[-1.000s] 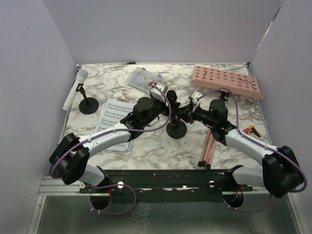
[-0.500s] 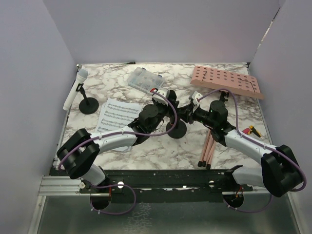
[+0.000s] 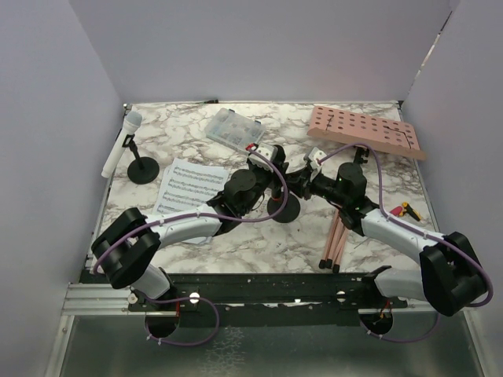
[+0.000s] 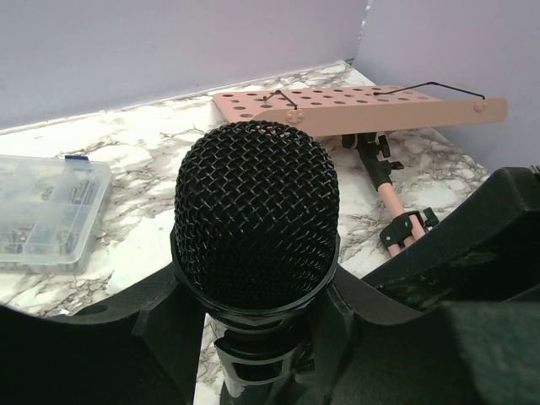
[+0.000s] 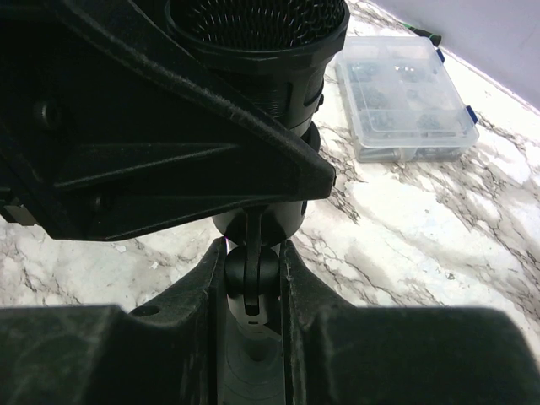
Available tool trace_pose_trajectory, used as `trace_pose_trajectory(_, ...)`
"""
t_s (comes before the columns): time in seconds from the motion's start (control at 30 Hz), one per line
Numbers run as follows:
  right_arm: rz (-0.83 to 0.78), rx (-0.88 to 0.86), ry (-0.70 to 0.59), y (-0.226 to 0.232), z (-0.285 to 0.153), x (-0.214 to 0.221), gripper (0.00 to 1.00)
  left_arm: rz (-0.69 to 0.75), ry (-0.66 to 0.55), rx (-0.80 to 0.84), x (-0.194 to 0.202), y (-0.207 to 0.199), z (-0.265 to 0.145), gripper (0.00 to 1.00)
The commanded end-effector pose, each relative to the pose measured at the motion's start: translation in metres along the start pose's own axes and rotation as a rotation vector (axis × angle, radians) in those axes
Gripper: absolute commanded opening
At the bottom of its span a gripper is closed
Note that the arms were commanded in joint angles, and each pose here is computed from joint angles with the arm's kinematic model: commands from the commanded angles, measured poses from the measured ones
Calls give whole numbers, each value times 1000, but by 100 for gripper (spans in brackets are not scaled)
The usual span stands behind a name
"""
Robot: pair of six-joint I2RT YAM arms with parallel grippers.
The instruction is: Pack up the instrument practice props
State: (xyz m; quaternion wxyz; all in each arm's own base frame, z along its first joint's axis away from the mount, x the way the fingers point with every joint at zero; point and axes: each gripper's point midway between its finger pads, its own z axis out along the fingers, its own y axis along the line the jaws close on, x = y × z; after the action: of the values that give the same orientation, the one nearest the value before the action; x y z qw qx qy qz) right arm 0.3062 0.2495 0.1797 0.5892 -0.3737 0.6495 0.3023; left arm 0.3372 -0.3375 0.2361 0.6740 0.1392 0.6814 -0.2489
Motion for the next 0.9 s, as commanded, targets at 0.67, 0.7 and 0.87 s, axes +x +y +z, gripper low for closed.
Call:
trace_pose_trajectory(0.67,254,12,347,23,-23,106,1,-41,-319,-194,-148,37,-23,6)
trace_pose_trajectory(0.7,258,10,350,24,-23,107,1,-55,-329,-202,-152,40,-25,6)
trace_pose_trajectory(0.87,265,4,355,25,-23,109,1,-96,-371,-254,-170,53,-32,5)
